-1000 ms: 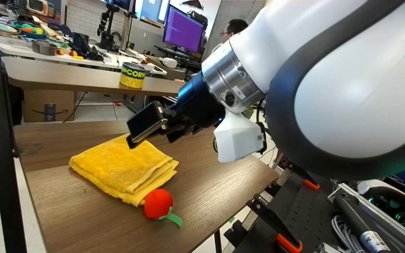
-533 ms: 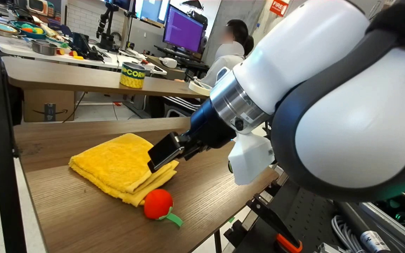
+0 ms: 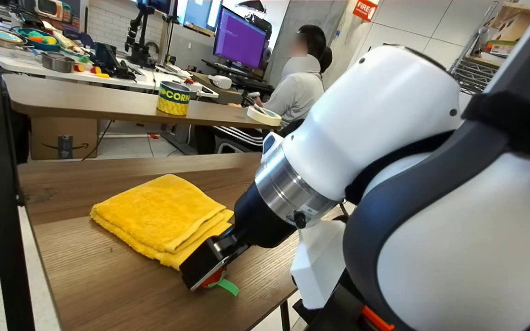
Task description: Wipe the table with the cloth move the stone and the red object on opposite sides of the table
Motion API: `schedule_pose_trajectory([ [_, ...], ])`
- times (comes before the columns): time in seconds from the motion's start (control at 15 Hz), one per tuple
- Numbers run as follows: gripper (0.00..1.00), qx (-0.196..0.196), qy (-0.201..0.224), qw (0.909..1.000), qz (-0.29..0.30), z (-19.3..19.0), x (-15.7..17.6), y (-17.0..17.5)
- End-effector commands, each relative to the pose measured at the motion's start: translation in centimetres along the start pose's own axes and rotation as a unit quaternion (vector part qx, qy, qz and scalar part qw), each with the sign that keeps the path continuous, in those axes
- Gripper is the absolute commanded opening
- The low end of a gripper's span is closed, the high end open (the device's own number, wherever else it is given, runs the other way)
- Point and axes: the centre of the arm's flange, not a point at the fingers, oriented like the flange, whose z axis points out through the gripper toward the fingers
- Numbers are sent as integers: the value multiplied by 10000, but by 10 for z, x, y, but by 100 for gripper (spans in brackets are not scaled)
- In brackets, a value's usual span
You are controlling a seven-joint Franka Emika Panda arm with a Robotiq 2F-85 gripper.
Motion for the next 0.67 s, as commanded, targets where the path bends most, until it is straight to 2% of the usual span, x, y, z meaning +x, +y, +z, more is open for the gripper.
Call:
schedule_pose_trajectory([
  [0.0,72,-3,-184,9998,-12,22,7,-3],
  [0.47,20,56,-211,9997,-59,21,12,-5],
  [0.6,12,46,-150,9999,-40,11,15,-3],
])
